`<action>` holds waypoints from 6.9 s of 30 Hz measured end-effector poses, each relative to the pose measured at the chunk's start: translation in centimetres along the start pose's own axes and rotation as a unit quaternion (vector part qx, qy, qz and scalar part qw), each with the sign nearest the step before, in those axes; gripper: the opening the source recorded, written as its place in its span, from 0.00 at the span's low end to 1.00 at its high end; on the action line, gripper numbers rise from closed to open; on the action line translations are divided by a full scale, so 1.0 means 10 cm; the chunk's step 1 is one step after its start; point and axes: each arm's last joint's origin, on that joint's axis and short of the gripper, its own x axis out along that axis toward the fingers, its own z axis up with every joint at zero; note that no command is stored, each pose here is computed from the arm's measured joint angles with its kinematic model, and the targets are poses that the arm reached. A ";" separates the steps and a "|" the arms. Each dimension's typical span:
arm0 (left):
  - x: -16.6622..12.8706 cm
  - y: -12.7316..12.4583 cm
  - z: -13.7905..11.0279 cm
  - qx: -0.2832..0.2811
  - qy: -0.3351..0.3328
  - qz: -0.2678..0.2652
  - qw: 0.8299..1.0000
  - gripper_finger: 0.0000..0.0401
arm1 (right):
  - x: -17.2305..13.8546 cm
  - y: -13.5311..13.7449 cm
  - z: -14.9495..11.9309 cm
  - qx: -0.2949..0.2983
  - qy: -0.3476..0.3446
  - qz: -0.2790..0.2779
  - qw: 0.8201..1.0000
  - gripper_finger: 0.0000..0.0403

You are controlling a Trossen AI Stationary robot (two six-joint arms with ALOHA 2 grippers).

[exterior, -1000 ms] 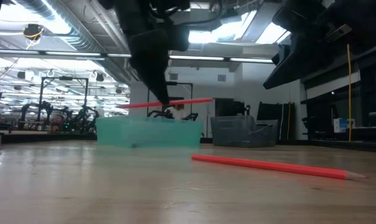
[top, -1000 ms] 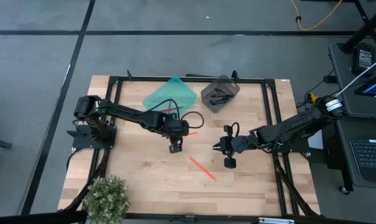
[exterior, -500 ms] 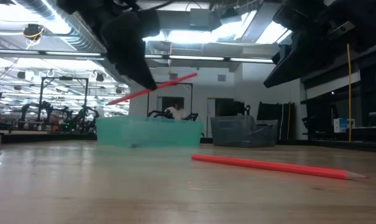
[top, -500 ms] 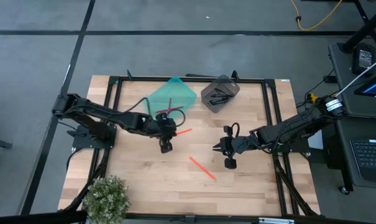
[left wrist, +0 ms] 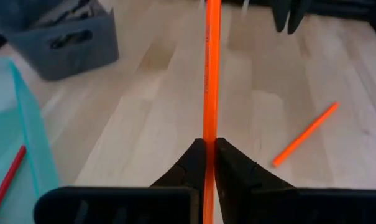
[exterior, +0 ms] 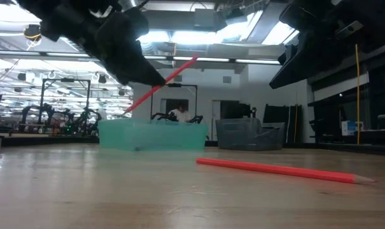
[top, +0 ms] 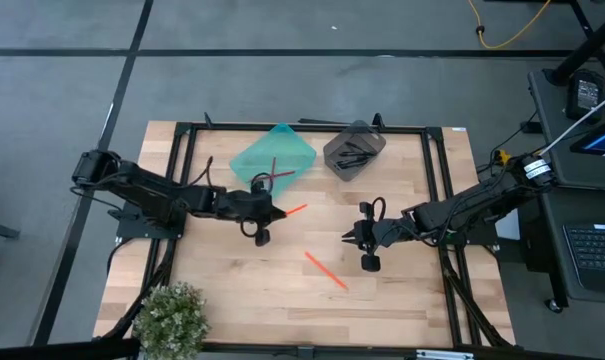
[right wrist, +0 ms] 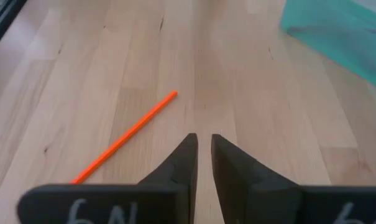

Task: Sort pens & pencils
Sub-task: Put the top orange pencil into the green bin, then put the orange pencil into the green bin

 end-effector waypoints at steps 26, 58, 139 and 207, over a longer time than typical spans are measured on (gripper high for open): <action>-0.06 0.20 -0.09 -0.024 -0.153 0.188 0.970 0.05 | 0.00 0.00 0.00 -0.001 0.001 0.000 1.000 0.12; -0.03 0.72 -0.10 -0.045 -0.115 0.326 0.937 0.05 | 0.00 0.00 0.00 -0.001 0.001 -0.001 1.000 0.12; -0.12 0.58 1.37 0.048 0.175 0.123 0.976 0.19 | 0.00 -0.02 -0.02 -0.013 0.009 -0.022 1.000 0.12; -0.66 -0.56 -0.80 0.068 -0.162 -0.195 0.965 0.21 | 0.68 0.53 0.24 0.133 0.279 0.032 0.950 0.10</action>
